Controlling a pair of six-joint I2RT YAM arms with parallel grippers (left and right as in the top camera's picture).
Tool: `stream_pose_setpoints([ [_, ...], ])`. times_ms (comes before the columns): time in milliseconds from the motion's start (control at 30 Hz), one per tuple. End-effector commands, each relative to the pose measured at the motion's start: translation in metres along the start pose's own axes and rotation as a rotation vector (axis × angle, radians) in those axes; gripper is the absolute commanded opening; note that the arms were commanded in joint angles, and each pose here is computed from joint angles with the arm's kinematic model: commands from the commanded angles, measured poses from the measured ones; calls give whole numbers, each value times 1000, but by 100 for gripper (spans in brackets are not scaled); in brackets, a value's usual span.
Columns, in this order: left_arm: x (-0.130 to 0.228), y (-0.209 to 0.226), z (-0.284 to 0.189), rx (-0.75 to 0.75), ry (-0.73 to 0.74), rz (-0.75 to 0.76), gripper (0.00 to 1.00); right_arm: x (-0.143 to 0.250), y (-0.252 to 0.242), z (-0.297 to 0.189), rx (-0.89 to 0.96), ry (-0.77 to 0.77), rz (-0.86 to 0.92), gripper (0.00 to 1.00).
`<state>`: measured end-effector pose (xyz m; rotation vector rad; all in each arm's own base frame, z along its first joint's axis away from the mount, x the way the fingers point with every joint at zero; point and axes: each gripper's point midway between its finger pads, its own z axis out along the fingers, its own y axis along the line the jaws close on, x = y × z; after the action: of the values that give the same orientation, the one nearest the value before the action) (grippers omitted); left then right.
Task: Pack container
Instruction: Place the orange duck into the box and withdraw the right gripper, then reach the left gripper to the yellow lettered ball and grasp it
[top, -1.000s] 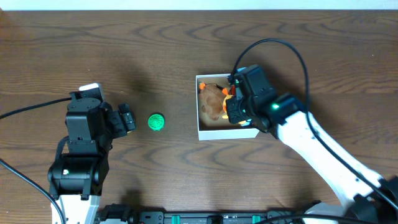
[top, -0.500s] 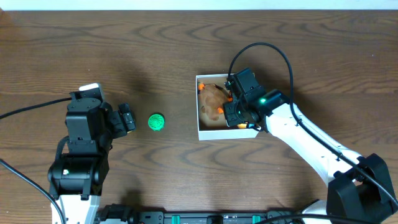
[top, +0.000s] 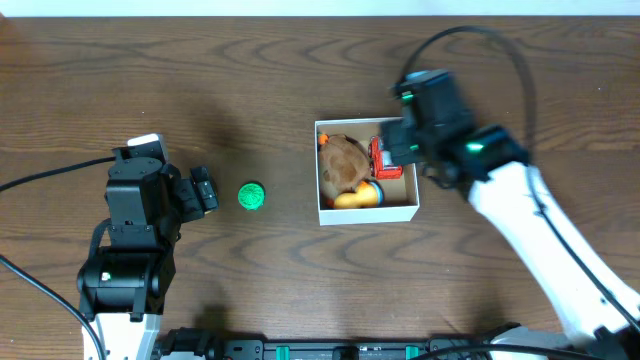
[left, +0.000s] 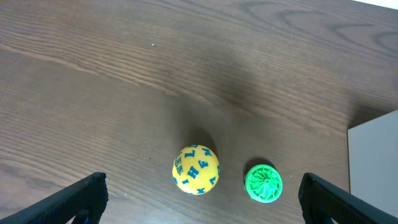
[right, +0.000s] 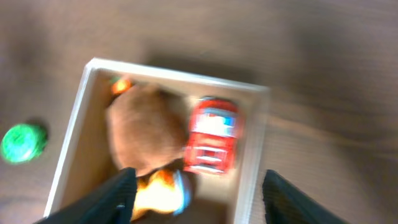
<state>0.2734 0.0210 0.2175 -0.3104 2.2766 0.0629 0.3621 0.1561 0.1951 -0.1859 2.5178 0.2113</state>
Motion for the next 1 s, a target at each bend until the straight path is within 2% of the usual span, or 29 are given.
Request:
stream_pose_setpoints([
  [0, -7, 1, -4, -4, -19, -11, 98, -14, -70, -29, 175, -70, 214, 72],
  [67, -7, 1, -4, -4, -19, -11, 98, -4, -103, -33, 221, -36, 321, 79],
  [133, -8, 1, -4, -4, -21, -11, 98, 8, -129, -35, 244, 12, 408, 95],
  [167, -8, 1, -4, -4, -21, -11, 98, 16, -142, -35, 247, 40, 450, 99],
  [367, 0, 1, 2, -11, 24, -38, 98, 57, -196, -28, 294, 169, 571, 99],
  [567, 28, 12, 44, -98, 221, -135, 98, 95, -212, -9, 322, 288, 622, 99],
  [733, 61, 26, 93, -162, 407, -187, 98, 101, -206, 2, 283, 327, 619, 99],
  [967, 111, 22, 147, -74, 631, -249, 98, 100, -206, 3, 275, 324, 612, 99],
])
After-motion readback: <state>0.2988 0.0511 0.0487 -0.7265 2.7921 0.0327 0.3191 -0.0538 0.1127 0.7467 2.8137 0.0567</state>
